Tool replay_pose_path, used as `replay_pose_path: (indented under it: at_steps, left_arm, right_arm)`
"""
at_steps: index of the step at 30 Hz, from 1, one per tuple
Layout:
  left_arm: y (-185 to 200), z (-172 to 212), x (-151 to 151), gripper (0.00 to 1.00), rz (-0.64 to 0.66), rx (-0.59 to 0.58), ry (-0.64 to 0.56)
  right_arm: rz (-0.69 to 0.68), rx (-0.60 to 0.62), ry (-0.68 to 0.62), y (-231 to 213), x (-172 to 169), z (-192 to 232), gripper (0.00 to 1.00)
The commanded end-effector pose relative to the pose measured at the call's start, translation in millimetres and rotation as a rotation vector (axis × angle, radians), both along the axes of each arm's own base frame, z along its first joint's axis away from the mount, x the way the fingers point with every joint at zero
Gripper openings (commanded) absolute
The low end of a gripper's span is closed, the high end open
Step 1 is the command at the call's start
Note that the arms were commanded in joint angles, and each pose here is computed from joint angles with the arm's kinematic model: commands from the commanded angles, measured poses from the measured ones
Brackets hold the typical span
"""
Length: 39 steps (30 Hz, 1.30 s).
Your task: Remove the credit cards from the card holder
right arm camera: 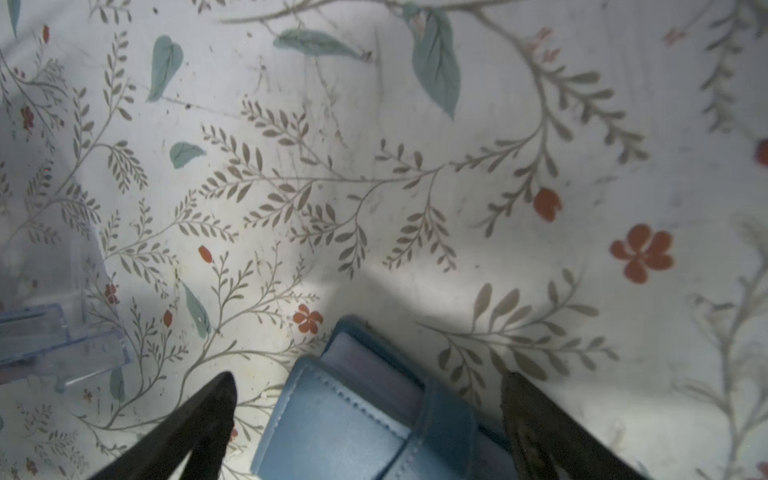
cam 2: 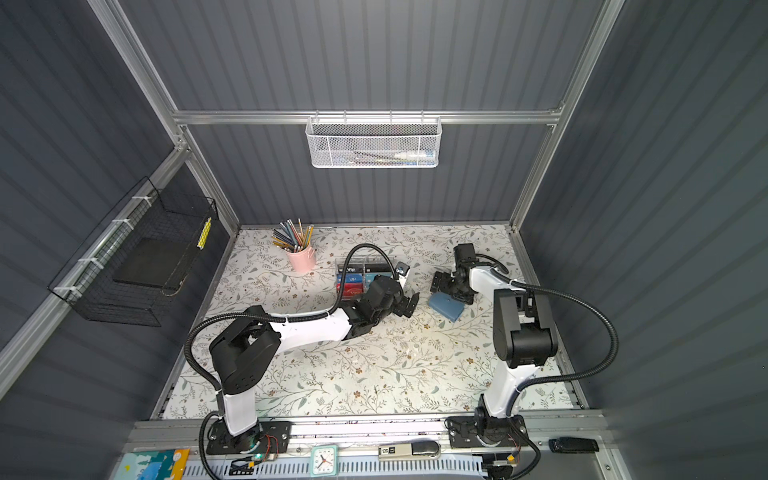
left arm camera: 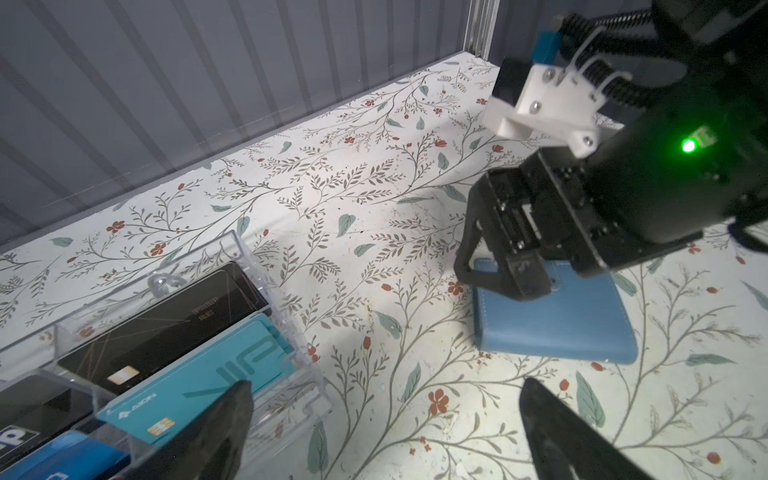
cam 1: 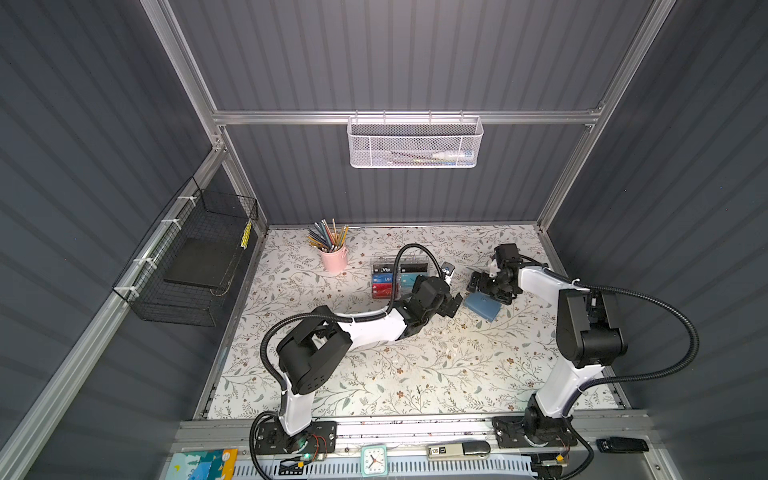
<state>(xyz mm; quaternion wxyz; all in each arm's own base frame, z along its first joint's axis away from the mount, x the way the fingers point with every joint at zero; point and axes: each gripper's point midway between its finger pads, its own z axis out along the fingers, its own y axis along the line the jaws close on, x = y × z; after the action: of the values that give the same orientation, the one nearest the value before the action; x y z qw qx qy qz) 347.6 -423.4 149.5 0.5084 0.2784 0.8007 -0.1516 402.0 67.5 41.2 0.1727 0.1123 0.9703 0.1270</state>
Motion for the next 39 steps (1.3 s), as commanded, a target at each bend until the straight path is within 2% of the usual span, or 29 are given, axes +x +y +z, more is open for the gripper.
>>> replay_pose_path:
  at_steps: [1,11,14,20,26,32,39]
  left_arm:
    - [7,16,-1,1.0,0.02,-0.046,-0.005]
    - [21,16,-15,1.0,0.024,-0.087,0.034]
    - [28,14,-20,1.0,0.029,-0.099,0.052]
    - [40,5,-28,1.0,0.039,-0.11,0.081]
    - [36,-1,-33,1.0,-0.002,-0.155,0.139]
    - [33,-3,-33,1.0,-0.036,-0.213,0.185]
    - [28,-8,-34,1.0,-0.055,-0.228,0.214]
  right_arm:
    - [0.019,0.018,0.011,10,-13,4,0.99]
    - [0.079,0.069,0.038,47,-51,-3,0.99]
    - [0.083,0.096,0.004,52,-53,3,0.99]
    - [0.046,0.041,-0.027,33,-46,10,0.99]
    - [0.045,0.076,-0.051,37,-32,18,0.99]
    - [0.051,0.089,-0.039,40,-34,8,0.99]
    - [0.048,0.087,-0.018,38,-42,-4,0.92]
